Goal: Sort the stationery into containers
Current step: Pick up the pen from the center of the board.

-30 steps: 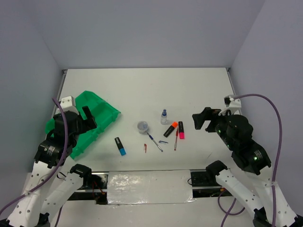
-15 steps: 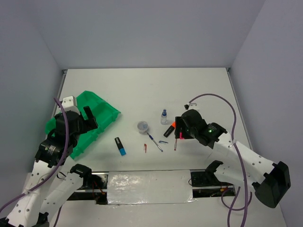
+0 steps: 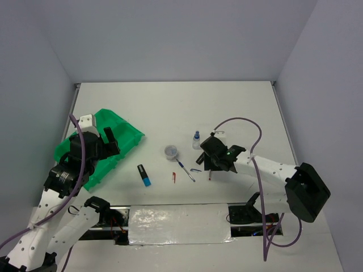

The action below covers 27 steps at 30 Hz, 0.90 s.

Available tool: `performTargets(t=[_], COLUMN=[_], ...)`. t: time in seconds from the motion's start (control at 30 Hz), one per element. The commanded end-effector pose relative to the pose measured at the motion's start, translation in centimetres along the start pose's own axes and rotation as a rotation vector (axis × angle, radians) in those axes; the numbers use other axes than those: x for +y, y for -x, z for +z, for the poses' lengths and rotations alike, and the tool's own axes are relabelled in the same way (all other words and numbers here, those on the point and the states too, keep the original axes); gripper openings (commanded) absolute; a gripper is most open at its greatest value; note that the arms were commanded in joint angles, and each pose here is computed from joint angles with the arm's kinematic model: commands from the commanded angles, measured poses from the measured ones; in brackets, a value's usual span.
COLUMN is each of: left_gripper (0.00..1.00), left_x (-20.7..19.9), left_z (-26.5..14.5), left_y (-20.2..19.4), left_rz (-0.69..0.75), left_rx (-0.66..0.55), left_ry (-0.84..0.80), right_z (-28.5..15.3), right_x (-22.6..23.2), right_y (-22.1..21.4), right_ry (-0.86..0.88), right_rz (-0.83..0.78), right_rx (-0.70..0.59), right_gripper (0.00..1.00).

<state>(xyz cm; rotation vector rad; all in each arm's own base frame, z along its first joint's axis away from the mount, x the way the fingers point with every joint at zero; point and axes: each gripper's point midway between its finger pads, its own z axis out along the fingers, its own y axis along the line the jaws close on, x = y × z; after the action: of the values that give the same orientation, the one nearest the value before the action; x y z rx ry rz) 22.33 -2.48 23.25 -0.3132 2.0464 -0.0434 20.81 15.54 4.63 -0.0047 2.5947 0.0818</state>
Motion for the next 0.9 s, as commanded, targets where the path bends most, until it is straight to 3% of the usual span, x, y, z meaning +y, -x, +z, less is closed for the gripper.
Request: performTargets(t=[0.0, 0.67, 0.87], left_gripper=[0.99, 0.99, 0.99], left_x=[-0.7, -1.5, -1.5], left_z=[0.0, -0.6, -0.8], left_y=[0.5, 0.4, 0.5], left_rz=[0.0, 0.011, 0.01], left_rx=[-0.025, -0.033, -0.038], left_ry=[-0.033, -0.07, -0.07], right_z=[0.9, 4.8, 5.8], right_x=[0.5, 0.5, 0.8], right_y=[0.6, -2.8, -4.3], right_ry=[-0.014, -0.077, -0.034], right_rz=[0.047, 0.038, 0.049], right_rx=[-0.044, 0.067, 0.114], right_gripper=[0.59, 0.46, 0.32])
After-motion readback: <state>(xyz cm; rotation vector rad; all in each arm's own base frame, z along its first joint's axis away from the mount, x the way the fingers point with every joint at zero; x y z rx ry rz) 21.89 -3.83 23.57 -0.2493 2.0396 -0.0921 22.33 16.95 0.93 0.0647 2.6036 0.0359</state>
